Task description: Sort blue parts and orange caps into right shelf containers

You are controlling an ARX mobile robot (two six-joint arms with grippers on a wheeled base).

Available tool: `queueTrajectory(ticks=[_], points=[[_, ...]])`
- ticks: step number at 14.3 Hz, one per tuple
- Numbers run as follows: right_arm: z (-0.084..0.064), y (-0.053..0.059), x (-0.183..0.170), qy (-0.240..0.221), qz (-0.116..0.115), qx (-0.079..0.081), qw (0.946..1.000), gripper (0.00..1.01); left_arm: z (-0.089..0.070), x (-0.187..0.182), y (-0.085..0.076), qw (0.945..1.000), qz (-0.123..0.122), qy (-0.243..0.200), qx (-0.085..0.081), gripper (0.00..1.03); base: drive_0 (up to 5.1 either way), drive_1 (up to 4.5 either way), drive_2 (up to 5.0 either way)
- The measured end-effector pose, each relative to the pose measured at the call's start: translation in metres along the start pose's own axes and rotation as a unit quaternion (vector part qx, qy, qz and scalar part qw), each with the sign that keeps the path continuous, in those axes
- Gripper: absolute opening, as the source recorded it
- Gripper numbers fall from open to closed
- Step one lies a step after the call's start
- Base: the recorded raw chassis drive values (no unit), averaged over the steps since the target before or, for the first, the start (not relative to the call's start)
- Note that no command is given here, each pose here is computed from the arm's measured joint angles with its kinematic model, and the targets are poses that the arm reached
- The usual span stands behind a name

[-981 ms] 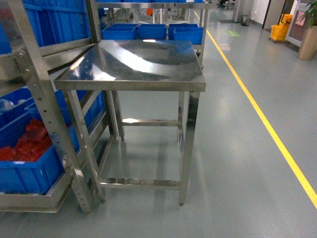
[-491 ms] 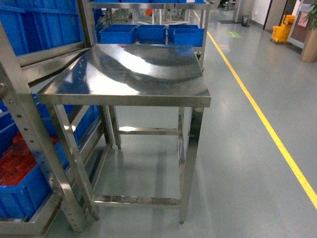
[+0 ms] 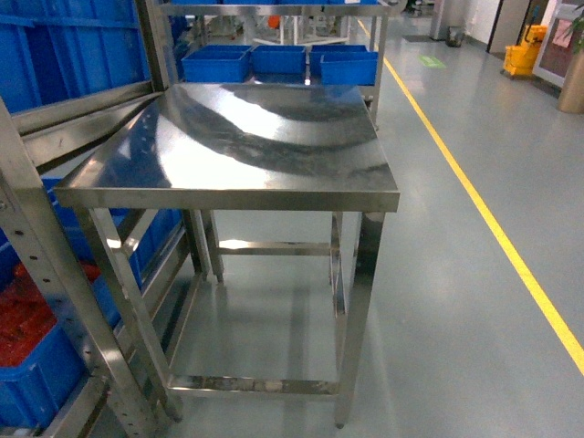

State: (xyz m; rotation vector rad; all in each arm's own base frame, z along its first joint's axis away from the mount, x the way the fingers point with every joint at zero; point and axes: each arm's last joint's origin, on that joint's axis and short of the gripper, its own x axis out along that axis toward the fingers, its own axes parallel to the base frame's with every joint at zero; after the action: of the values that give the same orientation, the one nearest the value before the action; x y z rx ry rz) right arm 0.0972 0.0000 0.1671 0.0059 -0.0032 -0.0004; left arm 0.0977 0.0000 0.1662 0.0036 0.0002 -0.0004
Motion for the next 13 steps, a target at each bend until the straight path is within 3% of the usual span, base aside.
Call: queueTrajectory(ticks=[13], points=[[-0.0001,0.0000,0.0000,0.001,0.000,0.000,1.0000,0.44,-0.0007,0.0000,0.0000,1.0000,0.000,0.003,0.000,0.43,-4.9,2.33,2.6]])
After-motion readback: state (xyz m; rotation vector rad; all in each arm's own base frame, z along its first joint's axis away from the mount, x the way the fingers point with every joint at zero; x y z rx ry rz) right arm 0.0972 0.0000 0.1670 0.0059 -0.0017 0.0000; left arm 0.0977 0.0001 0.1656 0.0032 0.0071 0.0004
